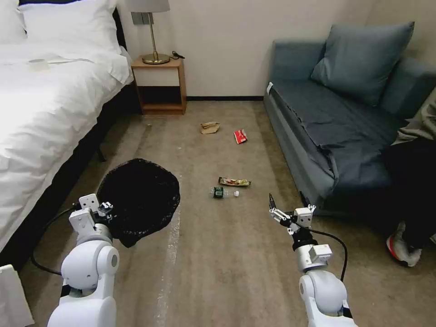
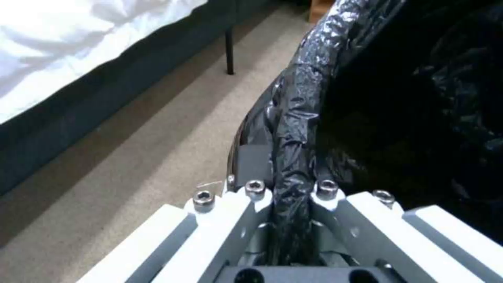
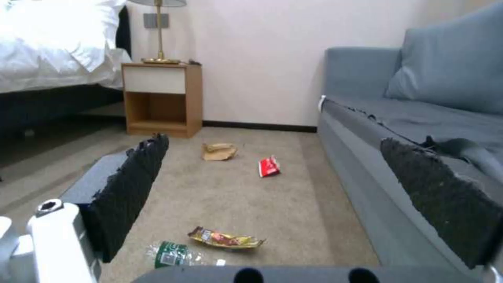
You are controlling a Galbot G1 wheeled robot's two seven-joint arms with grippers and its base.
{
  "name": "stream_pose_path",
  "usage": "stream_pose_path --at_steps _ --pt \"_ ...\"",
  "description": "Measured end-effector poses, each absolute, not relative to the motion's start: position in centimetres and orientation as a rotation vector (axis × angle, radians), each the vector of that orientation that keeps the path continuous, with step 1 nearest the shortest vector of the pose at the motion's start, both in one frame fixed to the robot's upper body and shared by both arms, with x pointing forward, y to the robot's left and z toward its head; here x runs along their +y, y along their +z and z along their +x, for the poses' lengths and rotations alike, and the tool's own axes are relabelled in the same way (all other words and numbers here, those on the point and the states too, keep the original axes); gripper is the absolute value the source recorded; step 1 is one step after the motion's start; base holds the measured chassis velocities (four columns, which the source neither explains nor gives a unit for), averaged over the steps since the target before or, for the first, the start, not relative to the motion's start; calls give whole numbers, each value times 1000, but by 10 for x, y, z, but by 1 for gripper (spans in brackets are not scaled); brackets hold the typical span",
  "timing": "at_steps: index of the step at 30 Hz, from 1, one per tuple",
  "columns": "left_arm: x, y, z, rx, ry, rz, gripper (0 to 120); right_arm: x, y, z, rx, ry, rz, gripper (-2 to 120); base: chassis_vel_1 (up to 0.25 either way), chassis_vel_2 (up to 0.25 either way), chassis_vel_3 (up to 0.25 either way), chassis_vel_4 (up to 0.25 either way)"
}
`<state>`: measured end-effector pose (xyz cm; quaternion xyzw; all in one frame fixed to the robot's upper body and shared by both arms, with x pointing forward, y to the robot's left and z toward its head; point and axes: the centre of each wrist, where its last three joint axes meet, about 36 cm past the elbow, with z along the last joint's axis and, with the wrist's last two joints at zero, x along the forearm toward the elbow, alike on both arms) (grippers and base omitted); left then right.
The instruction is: Pick up the trash bin, then pick up the garbage on the floor and place it into the trash bin.
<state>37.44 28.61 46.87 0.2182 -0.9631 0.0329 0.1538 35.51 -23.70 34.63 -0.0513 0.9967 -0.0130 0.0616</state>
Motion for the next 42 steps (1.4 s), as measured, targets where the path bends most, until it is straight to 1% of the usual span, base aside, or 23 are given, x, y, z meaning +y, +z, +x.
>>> stream_pose_path --at_steps 21,42 --pt "287 463 375 -2747 79 686 1 -243 343 354 3028 -46 -136 100 0 0 0 0" --pt "287 458 375 -2738 74 693 1 -246 339 353 3034 -57 -143 100 -103 106 110 -98"
